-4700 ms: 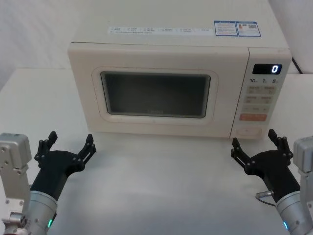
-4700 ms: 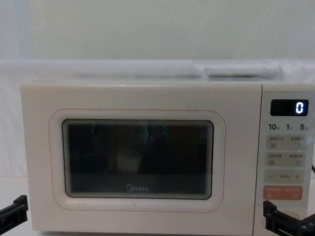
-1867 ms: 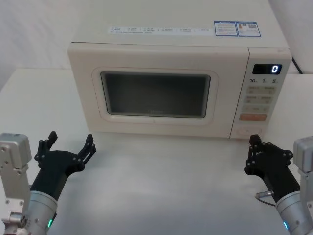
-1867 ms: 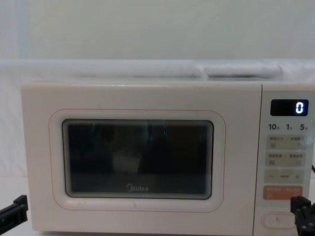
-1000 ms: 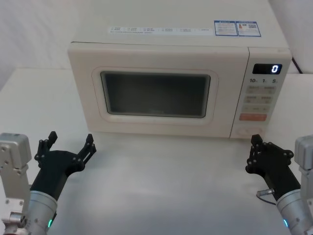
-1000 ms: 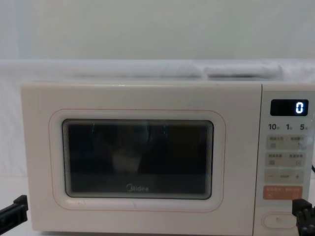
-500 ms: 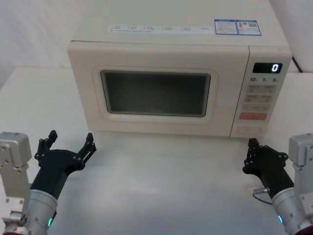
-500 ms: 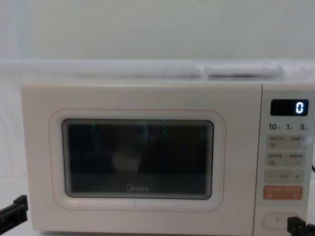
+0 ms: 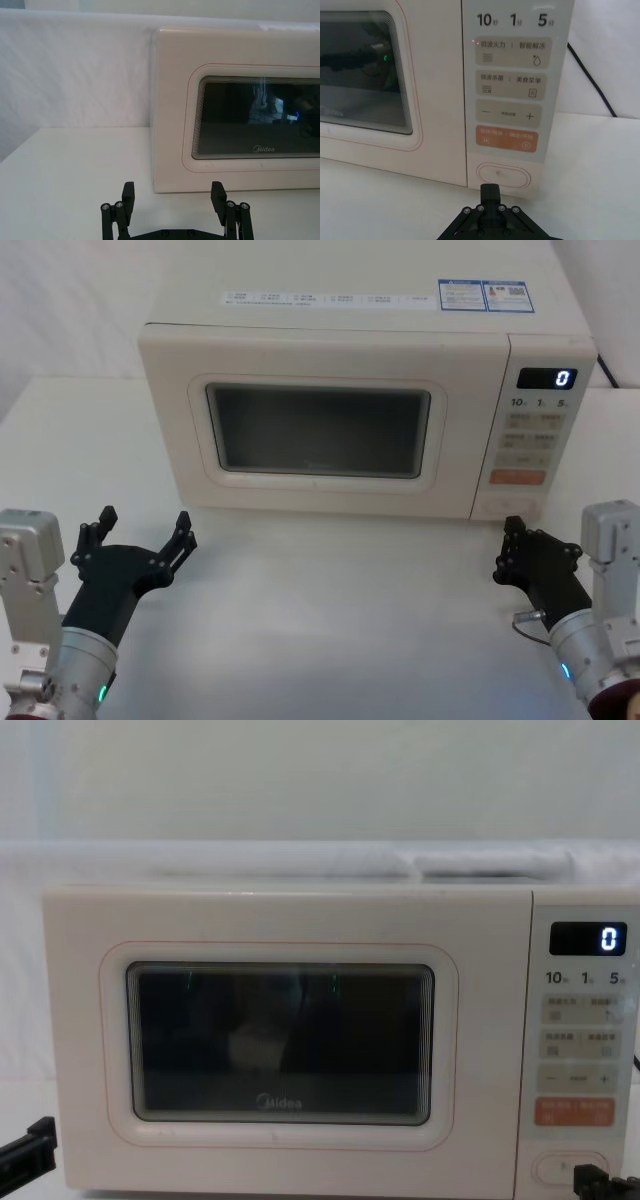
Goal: Press the button to open the microwave door with one hand; close the microwave door with the other hand.
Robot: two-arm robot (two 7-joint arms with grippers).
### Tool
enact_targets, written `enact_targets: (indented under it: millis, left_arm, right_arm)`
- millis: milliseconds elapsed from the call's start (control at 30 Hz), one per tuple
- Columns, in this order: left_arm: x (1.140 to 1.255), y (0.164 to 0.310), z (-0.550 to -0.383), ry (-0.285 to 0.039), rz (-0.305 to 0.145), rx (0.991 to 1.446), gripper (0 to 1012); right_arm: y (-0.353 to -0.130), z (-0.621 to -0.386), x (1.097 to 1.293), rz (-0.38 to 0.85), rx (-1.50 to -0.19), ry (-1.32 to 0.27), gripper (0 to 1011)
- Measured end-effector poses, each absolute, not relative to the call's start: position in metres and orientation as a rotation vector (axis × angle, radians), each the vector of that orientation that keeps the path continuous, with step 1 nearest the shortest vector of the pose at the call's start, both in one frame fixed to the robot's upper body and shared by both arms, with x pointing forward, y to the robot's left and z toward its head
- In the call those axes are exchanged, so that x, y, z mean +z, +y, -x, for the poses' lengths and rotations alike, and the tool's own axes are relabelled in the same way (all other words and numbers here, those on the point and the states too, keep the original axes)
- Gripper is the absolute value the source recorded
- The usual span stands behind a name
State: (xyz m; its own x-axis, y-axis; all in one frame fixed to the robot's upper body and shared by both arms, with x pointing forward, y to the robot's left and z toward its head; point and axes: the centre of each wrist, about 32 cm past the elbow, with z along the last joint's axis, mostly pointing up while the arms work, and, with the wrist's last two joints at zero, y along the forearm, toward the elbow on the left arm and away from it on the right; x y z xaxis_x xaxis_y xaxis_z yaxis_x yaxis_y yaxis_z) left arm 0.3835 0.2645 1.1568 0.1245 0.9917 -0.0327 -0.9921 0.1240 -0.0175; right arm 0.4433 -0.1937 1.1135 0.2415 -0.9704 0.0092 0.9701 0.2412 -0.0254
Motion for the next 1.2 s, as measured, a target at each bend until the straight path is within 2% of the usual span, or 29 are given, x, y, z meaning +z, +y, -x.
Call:
enact_targets:
  millis: [700,1200]
  left_arm:
    - [1.157,0.265,-0.384,0.014,0.038,1.446,1001]
    - [1.157,0.265,-0.384,0.014,0.038,1.446,1001]
  right_arm:
    - [-0.197,-0.467,1.105,0.041,-1.349,0.03,0]
    - [-0.2,-0.478,1.106,0.036,-1.359,0.027,0]
